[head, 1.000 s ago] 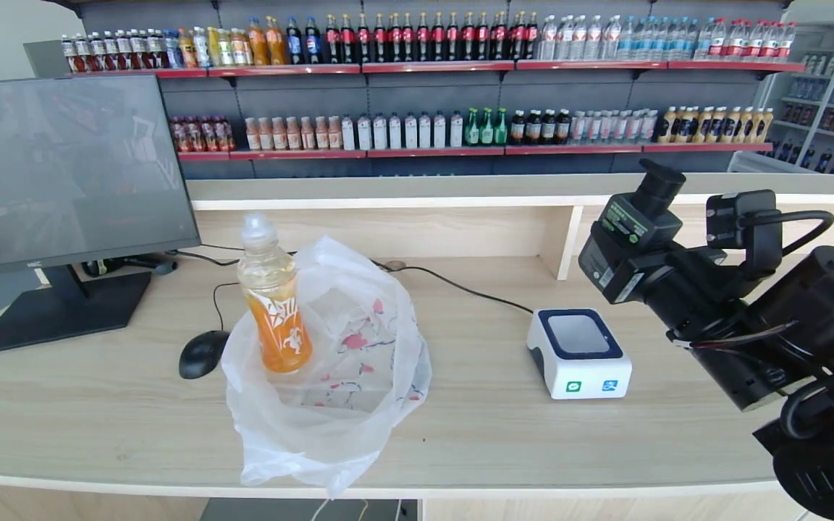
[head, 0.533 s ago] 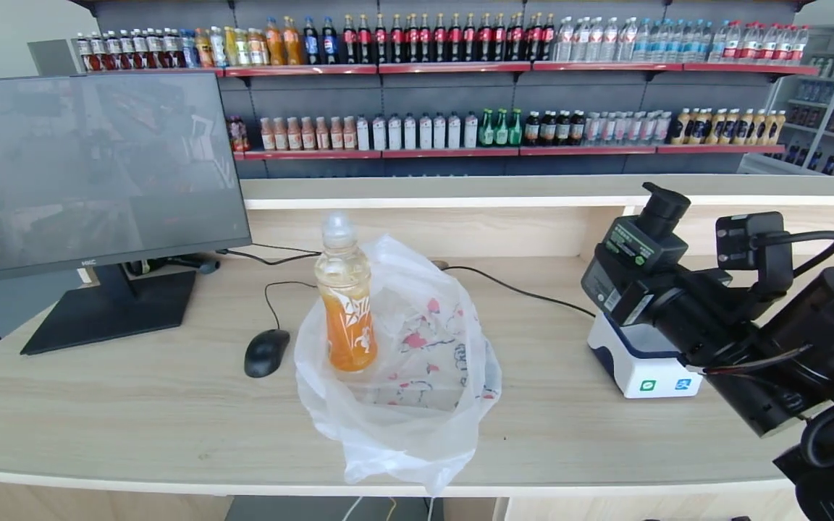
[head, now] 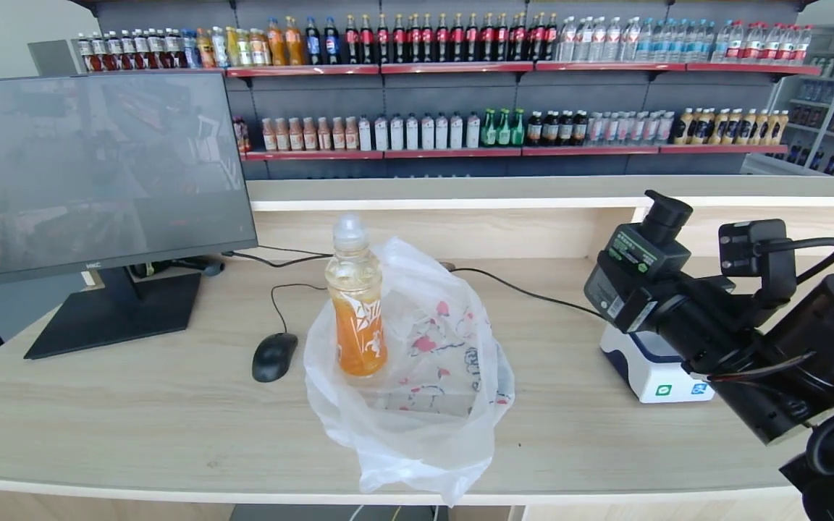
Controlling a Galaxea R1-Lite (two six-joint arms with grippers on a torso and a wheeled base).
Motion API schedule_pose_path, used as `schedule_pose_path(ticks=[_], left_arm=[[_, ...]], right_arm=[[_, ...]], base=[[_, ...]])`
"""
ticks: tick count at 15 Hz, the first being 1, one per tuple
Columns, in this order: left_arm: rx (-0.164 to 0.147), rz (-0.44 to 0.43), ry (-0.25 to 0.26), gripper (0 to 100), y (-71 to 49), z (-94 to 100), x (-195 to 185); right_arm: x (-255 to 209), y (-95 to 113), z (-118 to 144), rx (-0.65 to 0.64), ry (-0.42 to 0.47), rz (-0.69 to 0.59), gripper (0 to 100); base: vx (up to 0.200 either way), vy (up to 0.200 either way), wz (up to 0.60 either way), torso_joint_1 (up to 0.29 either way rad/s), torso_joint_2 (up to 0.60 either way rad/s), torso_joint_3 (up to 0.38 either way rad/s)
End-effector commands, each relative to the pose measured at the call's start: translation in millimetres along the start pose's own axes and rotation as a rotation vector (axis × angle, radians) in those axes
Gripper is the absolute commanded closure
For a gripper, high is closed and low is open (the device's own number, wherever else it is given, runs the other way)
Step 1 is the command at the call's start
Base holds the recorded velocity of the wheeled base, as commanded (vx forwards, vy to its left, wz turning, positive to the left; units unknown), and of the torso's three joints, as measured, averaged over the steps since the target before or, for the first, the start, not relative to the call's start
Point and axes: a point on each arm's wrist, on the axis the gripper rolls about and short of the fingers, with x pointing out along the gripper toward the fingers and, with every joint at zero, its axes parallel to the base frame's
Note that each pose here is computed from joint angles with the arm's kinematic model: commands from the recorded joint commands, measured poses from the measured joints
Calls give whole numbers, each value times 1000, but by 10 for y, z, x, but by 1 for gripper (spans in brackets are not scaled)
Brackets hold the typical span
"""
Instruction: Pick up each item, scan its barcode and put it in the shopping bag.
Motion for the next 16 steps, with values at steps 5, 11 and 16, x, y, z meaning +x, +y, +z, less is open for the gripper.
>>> schedule_pose_path(ticks=[5, 11, 16], left_arm=[[0, -1, -2, 100, 0, 1, 0], [0, 1, 0, 100, 0, -1, 0], [10, -1, 2, 100, 0, -5, 1]], right_arm=[[-41, 48, 49, -4, -14, 20, 100], [-64, 454, -7, 15, 3, 167, 100], [124, 571, -301, 6, 71, 184, 100]], base=[[0, 0, 360, -2, -1, 4], [0, 0, 0, 0, 0, 0], [0, 0, 0, 0, 0, 0]])
